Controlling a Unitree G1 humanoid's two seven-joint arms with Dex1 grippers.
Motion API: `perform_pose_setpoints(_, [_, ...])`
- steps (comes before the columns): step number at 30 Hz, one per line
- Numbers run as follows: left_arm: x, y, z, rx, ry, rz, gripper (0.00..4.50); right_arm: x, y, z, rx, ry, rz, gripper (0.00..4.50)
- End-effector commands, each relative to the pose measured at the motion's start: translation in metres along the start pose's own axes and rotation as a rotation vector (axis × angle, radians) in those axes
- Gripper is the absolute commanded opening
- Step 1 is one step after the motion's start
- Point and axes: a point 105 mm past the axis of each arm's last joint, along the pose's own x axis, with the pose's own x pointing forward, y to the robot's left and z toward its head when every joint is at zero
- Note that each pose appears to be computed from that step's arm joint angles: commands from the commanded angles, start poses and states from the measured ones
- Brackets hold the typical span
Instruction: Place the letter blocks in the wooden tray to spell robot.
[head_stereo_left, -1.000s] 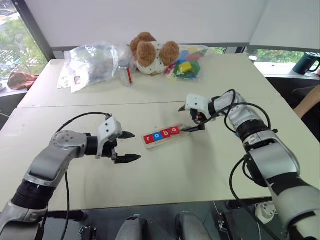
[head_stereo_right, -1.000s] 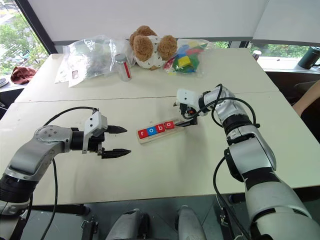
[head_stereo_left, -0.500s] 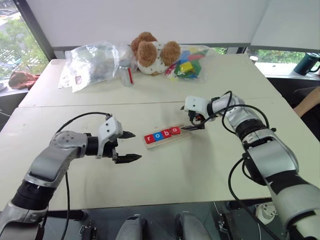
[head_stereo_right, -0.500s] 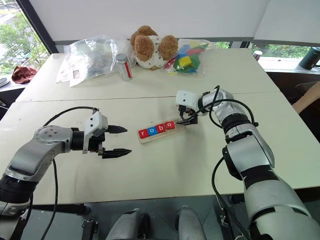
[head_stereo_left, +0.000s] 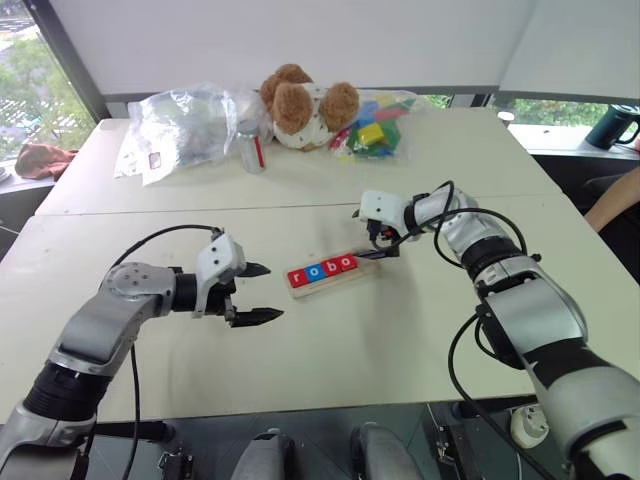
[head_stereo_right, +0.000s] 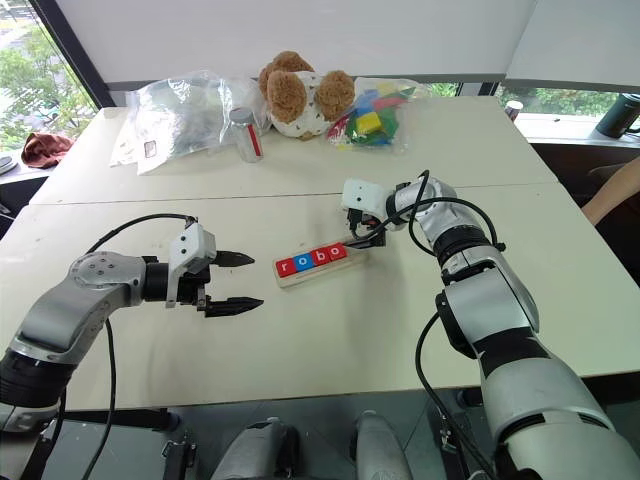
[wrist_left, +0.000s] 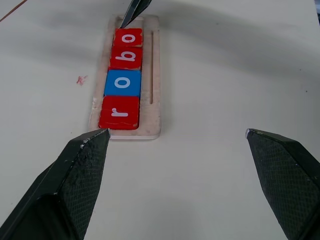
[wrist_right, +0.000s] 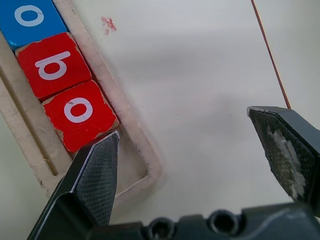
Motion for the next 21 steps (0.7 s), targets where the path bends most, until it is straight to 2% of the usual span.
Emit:
perform_pose_setpoints(1, [-0.003, 0.000, 0.011, 0.029, -0.031, 0.011, 4.50, -0.017, -0.028, 0.006, -0.037, 0.009, -0.131, 4.46])
perform_pose_setpoints(4, [-0.005, -0.001, 0.012, 0.040, -0.034, 0.013, 4.50, -0.044, -0.052, -0.005, 0.029, 0.023, -0.290, 4.46])
perform_pose_setpoints(7, [-0.008, -0.001, 0.023, 0.065, -0.063, 0.003, 4.50, -0.082, -0.074, -0.027, 0.309, -0.046, -0.525, 4.46])
perform_pose_setpoints(10, [-0.008, -0.004, 0.035, 0.109, -0.078, -0.025, 4.50, -0.116, -0.074, -0.058, 0.656, -0.063, -0.834, 4.46])
perform_pose_setpoints(13, [-0.004, -0.010, 0.049, 0.140, -0.103, -0.072, 4.50, -0.146, -0.029, -0.071, 0.962, 0.018, -1.147, 4.46])
perform_pose_setpoints(15, [0.001, -0.013, 0.054, 0.153, -0.114, -0.102, 4.50, -0.160, 0.007, -0.070, 1.082, 0.096, -1.288, 4.46])
perform_pose_setpoints(21, [0.020, -0.009, 0.056, 0.159, -0.135, -0.153, 4.50, -0.154, 0.084, -0.064, 1.348, 0.280, -1.459, 4.46])
